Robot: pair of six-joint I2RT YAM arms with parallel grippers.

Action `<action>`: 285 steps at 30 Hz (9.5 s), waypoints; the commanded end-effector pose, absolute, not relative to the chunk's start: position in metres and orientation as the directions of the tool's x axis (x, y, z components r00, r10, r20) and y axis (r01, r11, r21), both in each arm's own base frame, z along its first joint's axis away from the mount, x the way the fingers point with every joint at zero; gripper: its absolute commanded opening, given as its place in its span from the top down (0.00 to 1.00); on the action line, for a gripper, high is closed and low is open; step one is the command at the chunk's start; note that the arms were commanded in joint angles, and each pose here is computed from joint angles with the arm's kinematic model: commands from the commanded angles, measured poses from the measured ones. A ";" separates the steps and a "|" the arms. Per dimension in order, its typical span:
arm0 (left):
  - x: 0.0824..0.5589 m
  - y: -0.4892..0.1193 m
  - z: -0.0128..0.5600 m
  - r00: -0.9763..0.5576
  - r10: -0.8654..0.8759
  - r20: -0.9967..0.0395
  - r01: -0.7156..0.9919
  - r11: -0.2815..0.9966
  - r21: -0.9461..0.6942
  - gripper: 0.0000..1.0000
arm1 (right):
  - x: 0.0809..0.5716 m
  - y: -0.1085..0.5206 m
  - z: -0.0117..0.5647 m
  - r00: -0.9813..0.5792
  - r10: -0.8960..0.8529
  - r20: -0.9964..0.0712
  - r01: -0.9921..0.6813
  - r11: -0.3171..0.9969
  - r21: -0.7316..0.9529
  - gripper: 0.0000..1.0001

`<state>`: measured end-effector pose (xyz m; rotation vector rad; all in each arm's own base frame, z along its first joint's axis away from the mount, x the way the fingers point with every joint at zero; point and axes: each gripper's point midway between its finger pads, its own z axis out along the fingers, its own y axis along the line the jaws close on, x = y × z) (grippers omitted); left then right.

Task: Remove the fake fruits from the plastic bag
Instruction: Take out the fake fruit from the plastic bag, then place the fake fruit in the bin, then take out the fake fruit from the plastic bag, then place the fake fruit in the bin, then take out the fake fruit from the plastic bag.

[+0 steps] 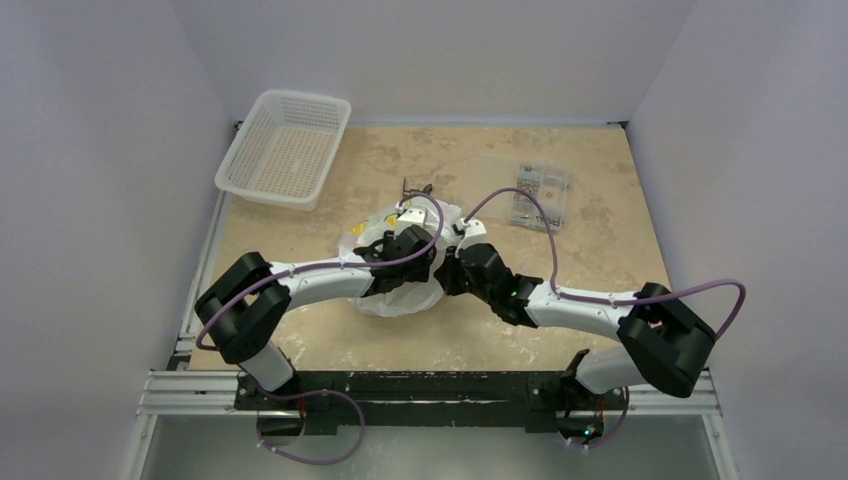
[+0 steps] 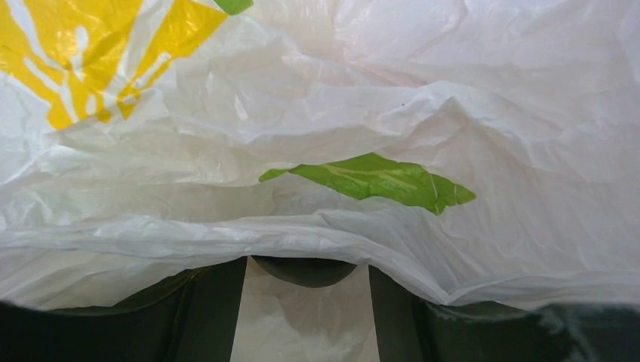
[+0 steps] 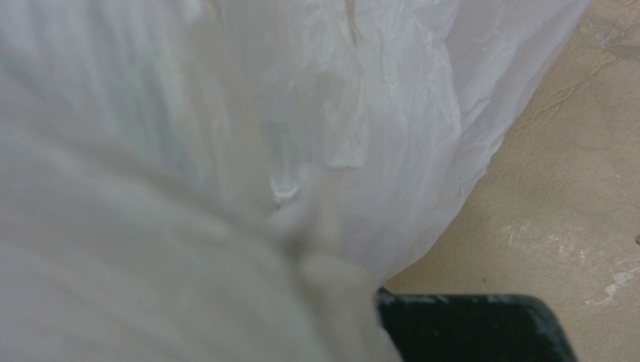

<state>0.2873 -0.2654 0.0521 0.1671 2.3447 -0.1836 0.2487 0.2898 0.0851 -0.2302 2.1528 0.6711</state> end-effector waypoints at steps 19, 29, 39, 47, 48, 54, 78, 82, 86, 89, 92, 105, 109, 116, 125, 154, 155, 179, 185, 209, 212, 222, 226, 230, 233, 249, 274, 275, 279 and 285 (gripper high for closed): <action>0.188 -0.221 0.233 -0.523 -0.087 -0.848 0.503 0.771 -0.390 0.95 | 0.250 0.281 0.090 -0.559 0.055 -0.827 -0.420 0.842 0.340 1.00; 0.246 -0.073 0.305 -0.231 -0.267 -0.936 -0.036 0.963 -0.265 1.00 | 0.252 0.289 0.088 -0.519 0.019 -0.855 -0.488 0.815 0.314 1.00; 0.352 -0.029 0.308 -0.151 -0.396 -0.906 -0.363 0.874 -0.322 1.00 | 0.252 0.301 0.090 -0.507 -0.020 -0.862 -0.542 0.785 0.301 1.00; 0.445 0.018 0.253 -0.232 -0.394 -0.890 -0.548 0.808 -0.215 1.00 | 0.248 0.307 0.092 -0.504 -0.045 -0.863 -0.581 0.757 0.299 1.00; 0.455 0.023 0.245 -0.248 -0.406 -0.879 -0.563 0.799 -0.211 1.00 | 0.247 0.307 0.092 -0.504 -0.047 -0.863 -0.584 0.754 0.300 1.00; 0.498 0.029 0.188 -0.413 -0.412 -0.812 -0.575 0.809 -0.118 1.00 | 0.245 0.312 0.093 -0.507 -0.053 -0.860 -0.602 0.736 0.309 1.00; 0.479 0.023 0.169 -0.544 -0.517 -0.660 -0.577 0.802 -0.154 0.00 | 0.239 0.317 0.096 -0.506 -0.058 -0.860 -0.630 0.706 0.323 1.00; 0.451 0.010 0.202 -0.545 -0.512 -0.664 -0.511 0.831 -0.222 0.01 | 0.240 0.315 0.098 -0.499 -0.050 -0.865 -0.626 0.711 0.320 1.00; 0.413 -0.037 0.233 -0.586 -0.515 -0.626 -0.311 0.856 -0.413 0.14 | 0.241 0.314 0.099 -0.496 -0.046 -0.867 -0.623 0.715 0.318 1.00; 0.374 -0.081 0.253 -0.599 -0.501 -0.624 -0.138 0.833 -0.537 0.21 | 0.242 0.313 0.100 -0.492 -0.042 -0.870 -0.620 0.718 0.316 1.00; 0.332 -0.121 0.264 -0.579 -0.418 -0.700 0.027 0.849 -0.528 0.21 | 0.240 0.314 0.102 -0.495 -0.033 -0.868 -0.622 0.711 0.328 1.00; 0.216 -0.231 0.228 -0.466 -0.260 -0.846 0.435 0.765 -0.475 0.33 | 0.240 0.312 0.107 -0.490 -0.011 -0.872 -0.618 0.709 0.338 1.00; 0.215 -0.255 0.206 -0.454 -0.141 -0.880 0.440 0.823 -0.359 0.45 | 0.240 0.312 0.108 -0.489 -0.005 -0.872 -0.618 0.708 0.343 1.00; 0.238 -0.260 0.171 -0.471 -0.129 -0.872 0.295 0.909 -0.294 0.64 | 0.237 0.308 0.103 -0.501 -0.004 -0.865 -0.606 0.715 0.348 1.00; 0.266 -0.278 0.143 -0.498 -0.125 -0.858 0.196 0.948 -0.251 0.70 | 0.238 0.306 0.101 -0.505 -0.006 -0.863 -0.598 0.724 0.345 1.00; 0.293 -0.274 0.050 -0.629 -0.088 -0.773 0.095 0.977 -0.188 0.55 | 0.246 0.306 0.095 -0.530 -0.002 -0.848 -0.589 0.720 0.367 1.00; 0.293 -0.274 0.055 -0.623 -0.087 -0.777 0.104 0.976 -0.192 0.58 | 0.246 0.306 0.094 -0.531 -0.002 -0.848 -0.589 0.720 0.367 1.00; 0.221 -0.252 0.201 -0.556 -0.241 -0.796 0.363 0.791 -0.493 0.91 | 0.248 0.303 0.094 -0.527 0.002 -0.850 -0.579 0.731 0.361 1.00; 0.218 -0.229 0.252 -0.503 -0.362 -0.785 0.382 0.722 -0.577 0.91 | 0.248 0.304 0.094 -0.529 -0.001 -0.849 -0.583 0.727 0.363 1.00; 0.432 -0.016 0.328 -0.019 -0.603 -0.797 -0.225 0.780 -0.584 1.00 | 0.246 0.312 0.089 -0.547 -0.019 -0.837 -0.598 0.708 0.375 1.00; 0.463 0.009 0.299 -0.028 -0.551 -0.834 -0.341 0.790 -0.510 1.00 | 0.245 0.313 0.088 -0.551 -0.021 -0.834 -0.601 0.703 0.379 1.00; 0.536 0.024 0.212 -0.206 -0.477 -0.855 -0.384 0.843 -0.377 0.98 | 0.243 0.316 0.087 -0.560 -0.025 -0.828 -0.609 0.690 0.391 1.00; 0.531 0.033 0.180 -0.305 -0.486 -0.819 -0.484 0.820 -0.306 0.96 | 0.243 0.317 0.087 -0.562 -0.024 -0.827 -0.611 0.686 0.395 1.00; 0.529 0.044 0.160 -0.361 -0.529 -0.768 -0.541 0.790 -0.289 0.91 | 0.243 0.316 0.087 -0.563 -0.023 -0.826 -0.610 0.686 0.396 1.00; 0.526 0.043 0.149 -0.389 -0.570 -0.724 -0.570 0.766 -0.297 0.80 | 0.244 0.315 0.088 -0.561 -0.020 -0.828 -0.608 0.688 0.396 1.00; 0.475 0.021 0.226 -0.411 -0.581 -0.703 -0.474 0.794 -0.380 0.17 | 0.245 0.313 0.089 -0.555 -0.018 -0.831 -0.608 0.691 0.391 1.00; 0.205 -0.251 0.208 -0.498 0.069 -0.865 0.554 0.792 -0.255 0.44 | 0.234 0.311 0.131 -0.479 0.101 -0.872 -0.660 0.613 0.434 1.00; 0.207 -0.254 0.204 -0.493 0.088 -0.865 0.560 0.793 -0.238 0.49 | 0.233 0.310 0.133 -0.473 0.107 -0.875 -0.663 0.611 0.433 1.00; 0.218 -0.265 0.186 -0.492 0.155 -0.857 0.566 0.804 -0.180 0.61 | 0.233 0.309 0.134 -0.466 0.109 -0.878 -0.665 0.612 0.429 1.00; 0.237 -0.274 0.168 -0.495 0.219 -0.841 0.542 0.834 -0.101 0.68 | 0.233 0.308 0.133 -0.466 0.108 -0.878 -0.666 0.611 0.428 1.00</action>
